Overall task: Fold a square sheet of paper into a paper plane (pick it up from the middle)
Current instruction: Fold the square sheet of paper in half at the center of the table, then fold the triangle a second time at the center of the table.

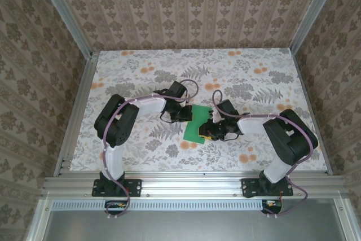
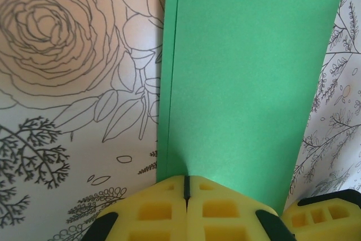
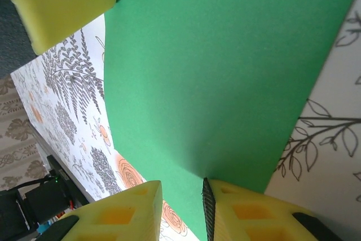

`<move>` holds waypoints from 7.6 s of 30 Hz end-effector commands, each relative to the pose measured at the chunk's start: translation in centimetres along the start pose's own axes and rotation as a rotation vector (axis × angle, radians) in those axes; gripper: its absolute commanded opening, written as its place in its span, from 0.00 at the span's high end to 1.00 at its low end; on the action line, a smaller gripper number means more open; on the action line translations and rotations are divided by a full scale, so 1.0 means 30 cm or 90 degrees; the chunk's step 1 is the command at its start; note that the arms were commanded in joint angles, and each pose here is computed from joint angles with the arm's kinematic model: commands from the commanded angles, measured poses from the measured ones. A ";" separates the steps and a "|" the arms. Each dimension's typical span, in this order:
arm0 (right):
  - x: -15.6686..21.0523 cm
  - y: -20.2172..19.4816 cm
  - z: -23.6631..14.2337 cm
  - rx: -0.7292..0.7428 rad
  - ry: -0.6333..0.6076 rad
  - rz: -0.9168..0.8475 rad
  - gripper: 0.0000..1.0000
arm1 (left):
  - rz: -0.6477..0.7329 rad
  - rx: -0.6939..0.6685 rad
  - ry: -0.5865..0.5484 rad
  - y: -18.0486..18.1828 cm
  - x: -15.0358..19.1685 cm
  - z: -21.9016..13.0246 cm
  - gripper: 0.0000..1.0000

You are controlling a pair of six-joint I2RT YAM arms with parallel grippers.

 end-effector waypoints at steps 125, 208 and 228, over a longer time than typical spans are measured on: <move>-0.164 -0.013 -0.024 0.177 -0.061 0.018 0.59 | -0.105 0.082 0.021 0.043 0.026 -0.067 0.49; 0.109 0.219 -0.159 0.216 -0.215 -0.566 0.54 | -0.111 0.098 0.011 -0.067 -0.008 -0.150 0.98; 0.107 0.332 0.026 0.254 -0.183 -0.638 0.44 | -0.109 0.094 0.013 -0.066 -0.002 -0.155 0.97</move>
Point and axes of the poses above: each hand's point on the last joint's axis, 136 mm out from that joint toward the fingers, its own z axis out along the fingers, its own y axis along the line the jaws close on, x = y × z, the point moved 4 cm from there along -z, back along the fingers, and after that the axes turned 2 degrees about -z, right-handed, at the moved point
